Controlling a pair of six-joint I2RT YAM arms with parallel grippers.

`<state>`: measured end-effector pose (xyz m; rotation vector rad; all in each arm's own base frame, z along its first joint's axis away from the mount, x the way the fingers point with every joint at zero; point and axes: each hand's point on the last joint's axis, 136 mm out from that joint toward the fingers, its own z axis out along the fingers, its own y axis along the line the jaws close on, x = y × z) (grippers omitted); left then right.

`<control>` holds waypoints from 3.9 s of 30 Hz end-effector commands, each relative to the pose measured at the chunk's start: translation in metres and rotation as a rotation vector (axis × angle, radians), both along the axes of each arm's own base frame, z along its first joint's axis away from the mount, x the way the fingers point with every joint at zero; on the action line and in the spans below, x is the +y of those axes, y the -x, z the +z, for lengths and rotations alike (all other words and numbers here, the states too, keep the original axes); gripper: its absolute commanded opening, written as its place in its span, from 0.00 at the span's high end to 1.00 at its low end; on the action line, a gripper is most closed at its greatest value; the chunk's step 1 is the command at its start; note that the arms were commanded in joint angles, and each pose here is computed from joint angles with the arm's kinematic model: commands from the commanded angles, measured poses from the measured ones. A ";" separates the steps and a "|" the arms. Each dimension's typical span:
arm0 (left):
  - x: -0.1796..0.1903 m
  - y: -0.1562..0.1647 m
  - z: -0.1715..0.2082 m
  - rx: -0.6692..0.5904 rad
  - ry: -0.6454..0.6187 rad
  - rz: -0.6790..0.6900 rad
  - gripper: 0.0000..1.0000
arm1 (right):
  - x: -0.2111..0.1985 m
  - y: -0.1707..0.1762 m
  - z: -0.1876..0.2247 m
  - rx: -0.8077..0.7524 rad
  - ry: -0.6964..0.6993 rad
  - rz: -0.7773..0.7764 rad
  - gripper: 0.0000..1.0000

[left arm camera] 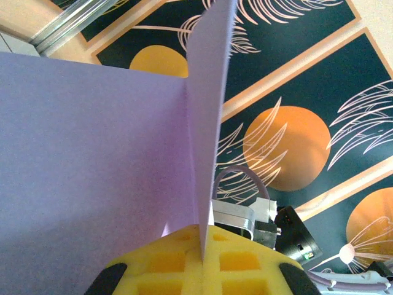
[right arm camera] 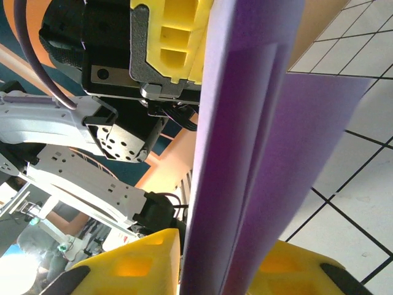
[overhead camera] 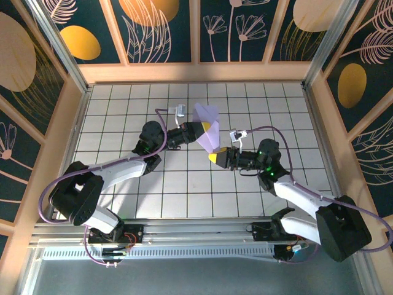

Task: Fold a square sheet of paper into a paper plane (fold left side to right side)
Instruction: Turn over the paper at the center of the table, then pick up the paper from the center of the table.

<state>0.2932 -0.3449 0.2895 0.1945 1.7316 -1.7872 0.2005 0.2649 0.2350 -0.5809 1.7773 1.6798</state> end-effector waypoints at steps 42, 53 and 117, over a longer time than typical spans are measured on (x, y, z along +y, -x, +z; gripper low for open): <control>0.180 0.003 0.005 -0.119 -0.461 0.855 0.32 | -0.071 -0.089 -0.115 -0.507 1.791 -0.725 1.00; 0.173 0.001 0.001 -0.114 -0.465 0.823 0.30 | -0.021 -0.066 -0.181 -0.384 1.747 -0.439 0.52; 0.011 -0.079 -0.215 0.384 -0.412 0.197 1.00 | -0.116 -0.089 -0.080 0.202 0.199 -0.598 0.14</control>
